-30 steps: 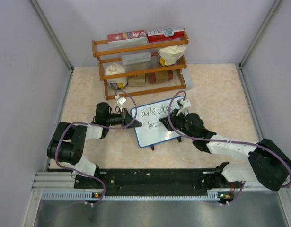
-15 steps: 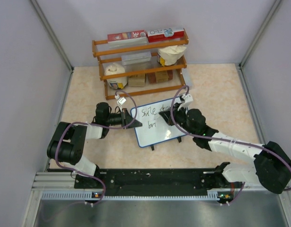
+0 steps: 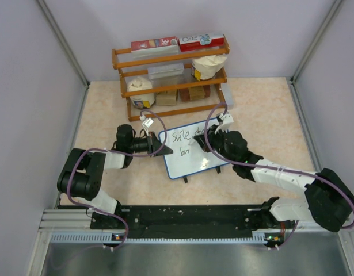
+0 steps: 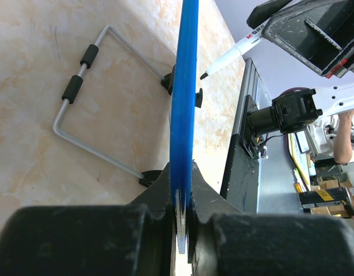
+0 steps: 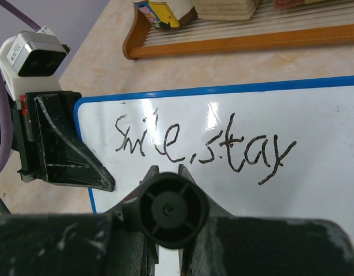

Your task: Write a sentence on the whiteboard

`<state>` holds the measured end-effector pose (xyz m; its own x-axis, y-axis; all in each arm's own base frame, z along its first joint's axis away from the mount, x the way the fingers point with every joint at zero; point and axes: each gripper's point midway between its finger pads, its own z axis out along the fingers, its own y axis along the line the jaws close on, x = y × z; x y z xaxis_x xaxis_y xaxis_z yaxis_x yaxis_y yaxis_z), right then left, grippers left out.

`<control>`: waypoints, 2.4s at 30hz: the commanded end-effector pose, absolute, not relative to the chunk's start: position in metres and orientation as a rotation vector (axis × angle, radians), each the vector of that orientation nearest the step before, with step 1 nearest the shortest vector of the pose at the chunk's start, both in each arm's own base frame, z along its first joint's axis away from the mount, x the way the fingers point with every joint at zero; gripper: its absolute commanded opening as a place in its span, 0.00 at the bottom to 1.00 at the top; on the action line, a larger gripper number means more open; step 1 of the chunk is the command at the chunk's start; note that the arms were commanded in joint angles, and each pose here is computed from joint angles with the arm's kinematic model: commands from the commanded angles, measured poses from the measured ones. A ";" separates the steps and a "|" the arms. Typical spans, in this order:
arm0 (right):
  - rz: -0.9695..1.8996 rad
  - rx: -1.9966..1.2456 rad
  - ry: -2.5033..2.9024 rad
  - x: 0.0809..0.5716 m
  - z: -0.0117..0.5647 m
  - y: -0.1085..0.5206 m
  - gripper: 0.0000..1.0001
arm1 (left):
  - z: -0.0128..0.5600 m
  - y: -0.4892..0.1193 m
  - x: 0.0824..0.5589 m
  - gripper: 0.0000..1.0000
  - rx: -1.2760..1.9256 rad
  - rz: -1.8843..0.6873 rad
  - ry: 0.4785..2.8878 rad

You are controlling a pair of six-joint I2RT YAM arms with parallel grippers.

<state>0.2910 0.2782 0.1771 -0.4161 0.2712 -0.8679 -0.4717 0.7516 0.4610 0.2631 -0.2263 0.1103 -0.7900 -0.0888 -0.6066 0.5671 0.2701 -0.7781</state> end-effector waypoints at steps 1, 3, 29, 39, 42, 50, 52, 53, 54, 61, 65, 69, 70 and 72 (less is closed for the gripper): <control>0.810 -0.136 1.792 0.301 0.185 0.277 0.00 | 0.093 -0.221 0.271 0.00 0.377 -1.481 2.043; 0.805 -0.138 1.804 0.302 0.179 0.278 0.00 | 0.093 -0.222 0.271 0.00 0.378 -1.482 2.043; 0.793 -0.125 1.807 0.288 0.183 0.262 0.00 | 0.093 -0.222 0.271 0.00 0.376 -1.483 2.045; 0.772 -0.119 1.823 0.292 0.174 0.262 0.00 | 0.093 -0.222 0.271 0.00 0.374 -1.484 2.045; 0.771 -0.116 1.828 0.294 0.173 0.263 0.00 | 0.093 -0.222 0.272 0.00 0.375 -1.482 2.044; 0.781 -0.123 1.848 0.296 0.164 0.269 0.00 | 0.093 -0.222 0.271 0.00 0.376 -1.483 2.043; 0.785 -0.128 1.850 0.295 0.163 0.270 0.00 | 0.093 -0.222 0.272 0.00 0.376 -1.485 2.044; 0.788 -0.137 1.854 0.294 0.162 0.271 0.00 | 0.093 -0.222 0.272 0.00 0.376 -1.485 2.044; 0.789 -0.143 1.855 0.293 0.163 0.271 0.00 | 0.093 -0.222 0.271 0.00 0.378 -1.485 2.043; 0.799 -0.180 1.900 0.286 0.150 0.273 0.00 | 0.094 -0.222 0.271 0.00 0.377 -1.483 2.042; 0.804 -0.191 1.920 0.282 0.141 0.273 0.00 | 0.093 -0.222 0.271 0.00 0.377 -1.487 2.045; 0.802 -0.195 1.929 0.279 0.137 0.271 0.00 | 0.093 -0.222 0.271 0.00 0.378 -1.482 2.042; 0.803 -0.195 1.928 0.279 0.138 0.270 0.00 | 0.093 -0.222 0.271 0.00 0.376 -1.485 2.046; 0.807 -0.205 1.921 0.277 0.139 0.270 0.00 | 0.093 -0.222 0.271 0.00 0.378 -1.486 2.044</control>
<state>0.2801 0.2766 0.1527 -0.4730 0.2343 -0.8493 -0.4724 0.7463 0.4689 0.2631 -0.2264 0.1100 -0.7935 -0.0904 -0.6018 0.5617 0.2714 -0.7815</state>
